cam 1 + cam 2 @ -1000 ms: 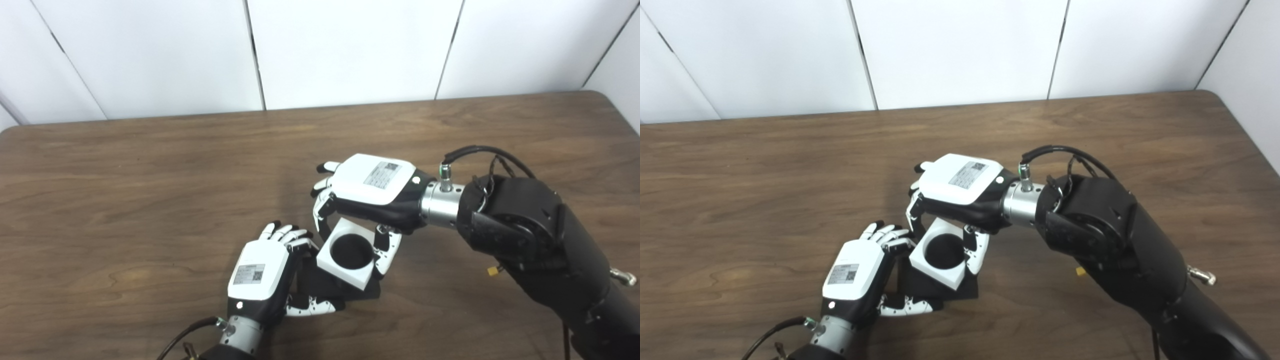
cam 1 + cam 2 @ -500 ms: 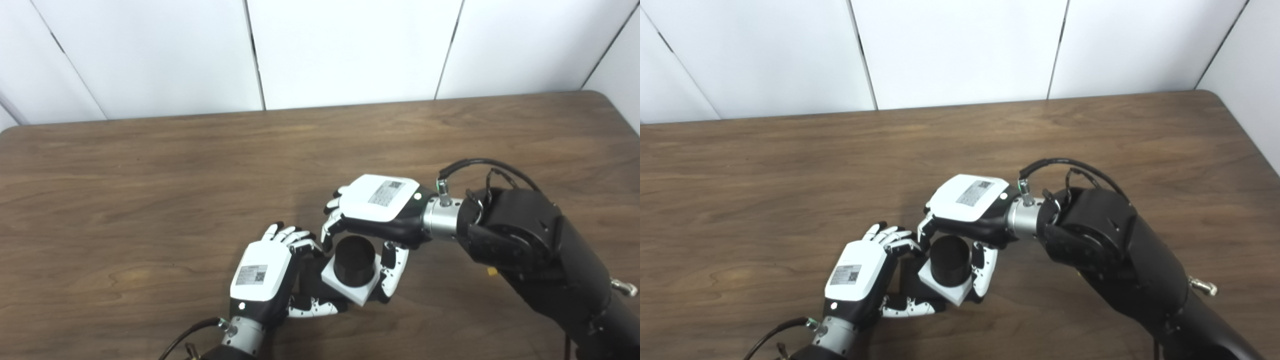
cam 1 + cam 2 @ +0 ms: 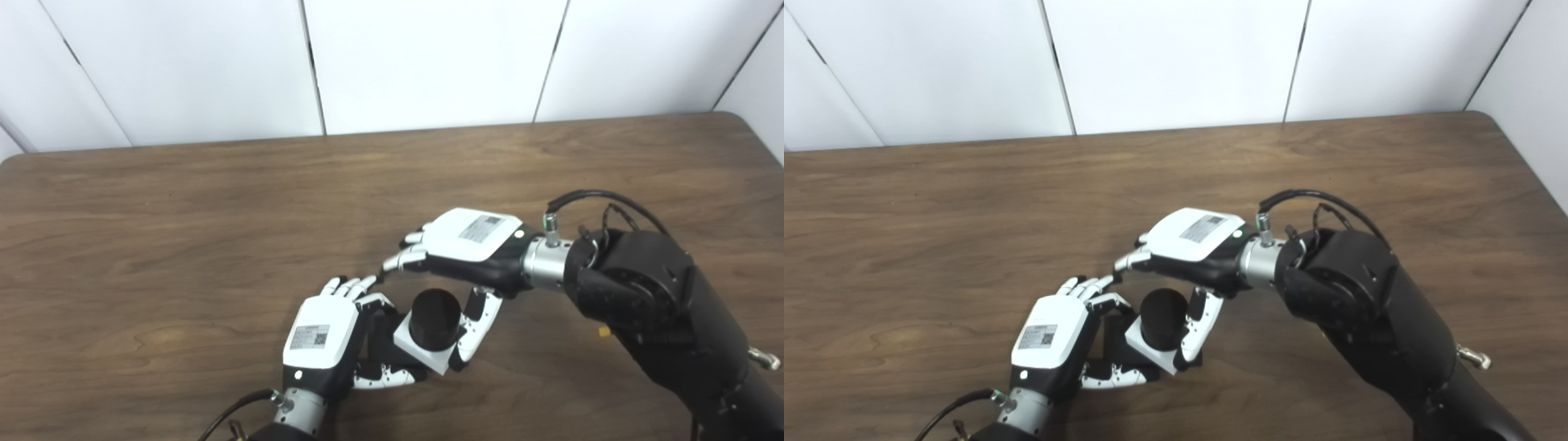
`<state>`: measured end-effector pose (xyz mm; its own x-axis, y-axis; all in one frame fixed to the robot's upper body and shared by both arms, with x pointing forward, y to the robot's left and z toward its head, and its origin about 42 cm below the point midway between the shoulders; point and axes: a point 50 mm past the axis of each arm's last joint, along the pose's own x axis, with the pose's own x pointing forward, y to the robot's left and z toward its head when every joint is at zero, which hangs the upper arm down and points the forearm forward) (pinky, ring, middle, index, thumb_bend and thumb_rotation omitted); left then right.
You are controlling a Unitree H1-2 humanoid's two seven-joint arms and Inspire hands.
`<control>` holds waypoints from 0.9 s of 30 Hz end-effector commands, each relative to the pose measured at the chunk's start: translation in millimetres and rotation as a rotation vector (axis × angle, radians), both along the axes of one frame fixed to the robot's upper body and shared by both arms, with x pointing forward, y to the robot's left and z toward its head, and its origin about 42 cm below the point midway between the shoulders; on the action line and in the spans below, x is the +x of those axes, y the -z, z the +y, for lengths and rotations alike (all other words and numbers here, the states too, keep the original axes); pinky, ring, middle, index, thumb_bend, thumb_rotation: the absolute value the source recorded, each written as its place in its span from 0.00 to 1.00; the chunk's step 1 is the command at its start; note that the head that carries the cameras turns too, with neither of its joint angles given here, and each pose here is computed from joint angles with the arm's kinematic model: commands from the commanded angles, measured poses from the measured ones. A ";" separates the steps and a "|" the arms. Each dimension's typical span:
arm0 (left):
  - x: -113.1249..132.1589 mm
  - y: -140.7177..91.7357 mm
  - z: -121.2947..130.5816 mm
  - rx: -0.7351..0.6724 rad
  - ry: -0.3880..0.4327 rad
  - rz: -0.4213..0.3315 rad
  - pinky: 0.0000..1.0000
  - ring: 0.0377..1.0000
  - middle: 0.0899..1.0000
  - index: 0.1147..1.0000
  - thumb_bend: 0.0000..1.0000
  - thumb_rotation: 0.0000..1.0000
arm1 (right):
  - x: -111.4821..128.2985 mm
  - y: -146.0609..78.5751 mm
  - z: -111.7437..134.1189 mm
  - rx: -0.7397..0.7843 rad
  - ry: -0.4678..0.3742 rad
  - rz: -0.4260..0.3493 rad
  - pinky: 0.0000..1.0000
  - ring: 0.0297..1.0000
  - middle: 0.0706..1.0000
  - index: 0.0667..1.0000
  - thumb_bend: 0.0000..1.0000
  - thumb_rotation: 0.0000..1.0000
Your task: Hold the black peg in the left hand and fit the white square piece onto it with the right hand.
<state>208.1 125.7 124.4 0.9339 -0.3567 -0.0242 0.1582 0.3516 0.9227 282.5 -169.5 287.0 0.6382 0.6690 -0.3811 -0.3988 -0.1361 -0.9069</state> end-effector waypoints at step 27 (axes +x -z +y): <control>-8.2 -104.6 145.8 -0.355 -0.059 0.318 0.91 1.00 1.00 1.00 1.00 0.48 | 17.5 -21.2 -39.8 0.171 0.148 -0.086 0.98 1.00 0.95 1.00 0.94 0.52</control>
